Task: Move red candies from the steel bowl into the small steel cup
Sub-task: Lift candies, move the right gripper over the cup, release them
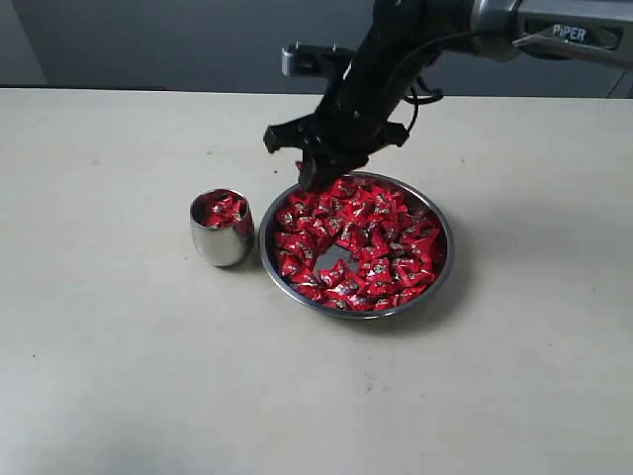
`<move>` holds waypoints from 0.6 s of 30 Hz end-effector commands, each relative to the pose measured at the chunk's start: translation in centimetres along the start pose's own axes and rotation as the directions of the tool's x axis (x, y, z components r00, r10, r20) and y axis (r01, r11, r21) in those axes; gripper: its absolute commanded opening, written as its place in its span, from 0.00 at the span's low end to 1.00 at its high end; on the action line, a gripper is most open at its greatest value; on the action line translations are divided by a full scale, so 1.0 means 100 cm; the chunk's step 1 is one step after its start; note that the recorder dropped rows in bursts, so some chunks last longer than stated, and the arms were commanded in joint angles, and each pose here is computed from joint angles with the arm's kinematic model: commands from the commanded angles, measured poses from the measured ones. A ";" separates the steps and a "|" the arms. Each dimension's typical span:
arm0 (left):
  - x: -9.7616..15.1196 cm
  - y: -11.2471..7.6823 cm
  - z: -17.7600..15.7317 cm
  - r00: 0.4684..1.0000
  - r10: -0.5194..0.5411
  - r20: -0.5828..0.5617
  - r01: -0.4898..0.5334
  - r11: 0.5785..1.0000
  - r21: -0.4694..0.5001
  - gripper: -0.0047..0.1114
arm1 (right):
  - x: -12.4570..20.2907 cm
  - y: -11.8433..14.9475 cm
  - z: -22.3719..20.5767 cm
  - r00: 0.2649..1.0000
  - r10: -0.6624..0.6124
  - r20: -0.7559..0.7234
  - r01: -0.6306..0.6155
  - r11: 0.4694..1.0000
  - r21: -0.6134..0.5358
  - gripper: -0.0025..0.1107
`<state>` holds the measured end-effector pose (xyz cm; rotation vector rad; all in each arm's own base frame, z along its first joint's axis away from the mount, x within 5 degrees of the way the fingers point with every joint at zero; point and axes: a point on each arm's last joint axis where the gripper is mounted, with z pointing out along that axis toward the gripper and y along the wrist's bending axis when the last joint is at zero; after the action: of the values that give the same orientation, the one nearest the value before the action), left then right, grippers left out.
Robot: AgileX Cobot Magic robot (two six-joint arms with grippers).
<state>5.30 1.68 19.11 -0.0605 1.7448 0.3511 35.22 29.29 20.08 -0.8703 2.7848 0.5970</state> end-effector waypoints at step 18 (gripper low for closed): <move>-0.001 0.000 0.000 1.000 0.001 0.016 -0.001 1.000 0.001 0.04 | -0.025 0.077 0.040 0.972 -0.227 0.059 0.234 0.960 -0.156 0.02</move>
<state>5.30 1.68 19.11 -0.0605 1.7448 0.3511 33.06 37.75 19.86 -1.1488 2.5832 0.8080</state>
